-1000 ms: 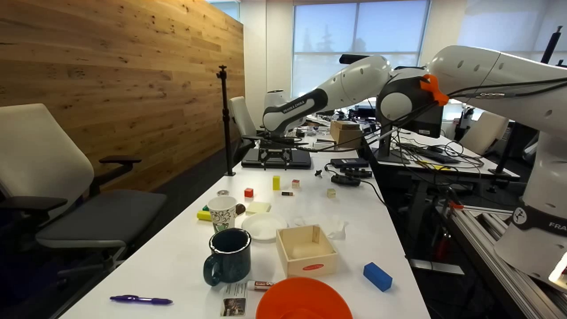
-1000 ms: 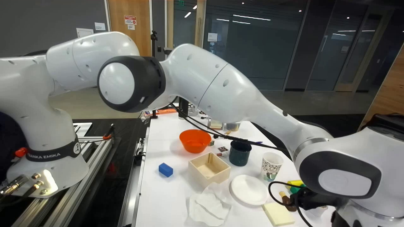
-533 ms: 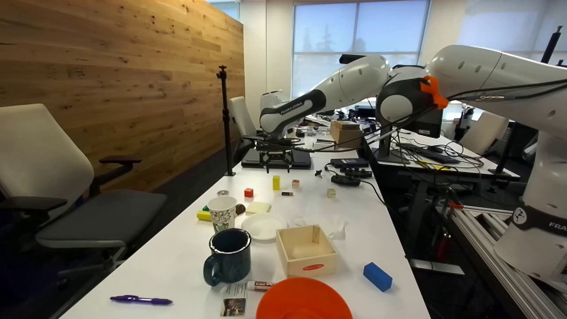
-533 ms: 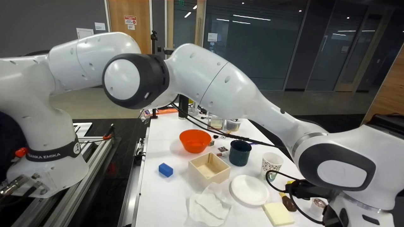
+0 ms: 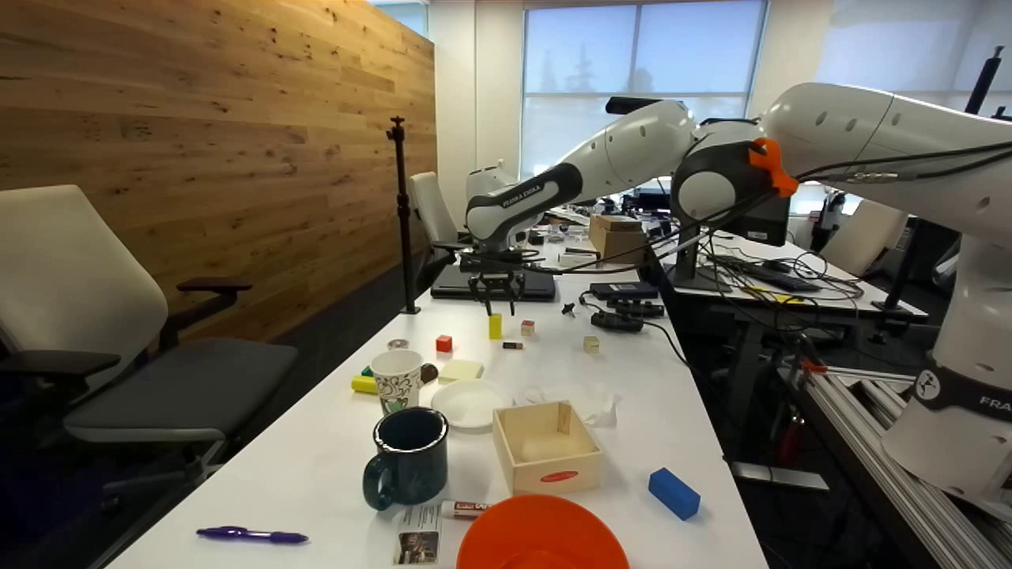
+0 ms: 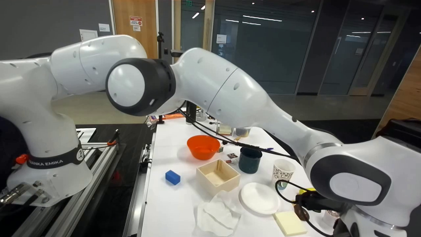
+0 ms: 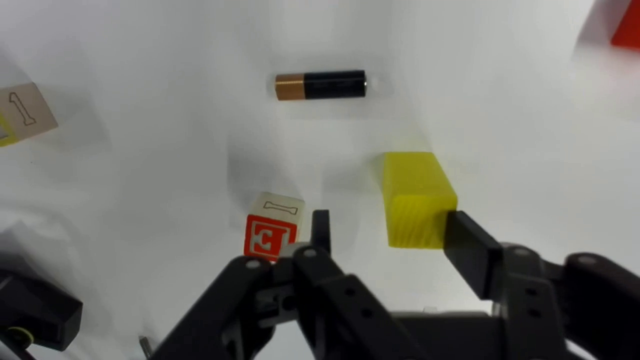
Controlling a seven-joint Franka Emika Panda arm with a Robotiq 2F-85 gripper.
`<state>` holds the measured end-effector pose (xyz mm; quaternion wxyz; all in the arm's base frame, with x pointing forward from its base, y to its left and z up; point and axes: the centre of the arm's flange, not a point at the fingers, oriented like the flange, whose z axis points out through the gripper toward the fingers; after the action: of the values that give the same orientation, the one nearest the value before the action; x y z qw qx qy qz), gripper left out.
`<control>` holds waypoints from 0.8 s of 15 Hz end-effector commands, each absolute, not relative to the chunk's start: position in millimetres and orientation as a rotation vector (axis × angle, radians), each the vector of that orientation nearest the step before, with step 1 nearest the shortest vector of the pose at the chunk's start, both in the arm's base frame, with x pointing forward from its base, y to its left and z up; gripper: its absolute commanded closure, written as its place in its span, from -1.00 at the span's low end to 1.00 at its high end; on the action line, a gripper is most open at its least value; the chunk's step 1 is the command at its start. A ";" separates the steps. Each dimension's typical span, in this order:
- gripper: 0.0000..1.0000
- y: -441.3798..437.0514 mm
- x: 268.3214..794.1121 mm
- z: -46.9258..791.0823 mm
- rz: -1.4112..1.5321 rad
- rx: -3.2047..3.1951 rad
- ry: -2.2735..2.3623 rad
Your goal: Place the yellow block on its side.
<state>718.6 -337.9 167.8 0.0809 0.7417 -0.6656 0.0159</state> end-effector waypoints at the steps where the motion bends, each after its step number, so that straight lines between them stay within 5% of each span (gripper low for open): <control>1: 0.40 -343.1 726.3 163.8 0.023 2.207 -2.043; 5: 0.95 -340.5 726.4 163.2 0.015 2.223 -2.039; 7: 1.00 -340.1 726.1 162.7 0.010 2.224 -2.037; 10: 1.00 -339.7 725.8 164.2 0.010 2.232 -2.035; 11: 0.48 -339.7 725.4 165.0 0.011 2.234 -2.032; 12: 0.44 -339.9 724.8 166.8 0.011 2.237 -2.033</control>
<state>719.5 -337.1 170.0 0.0755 0.7411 -0.6670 0.0145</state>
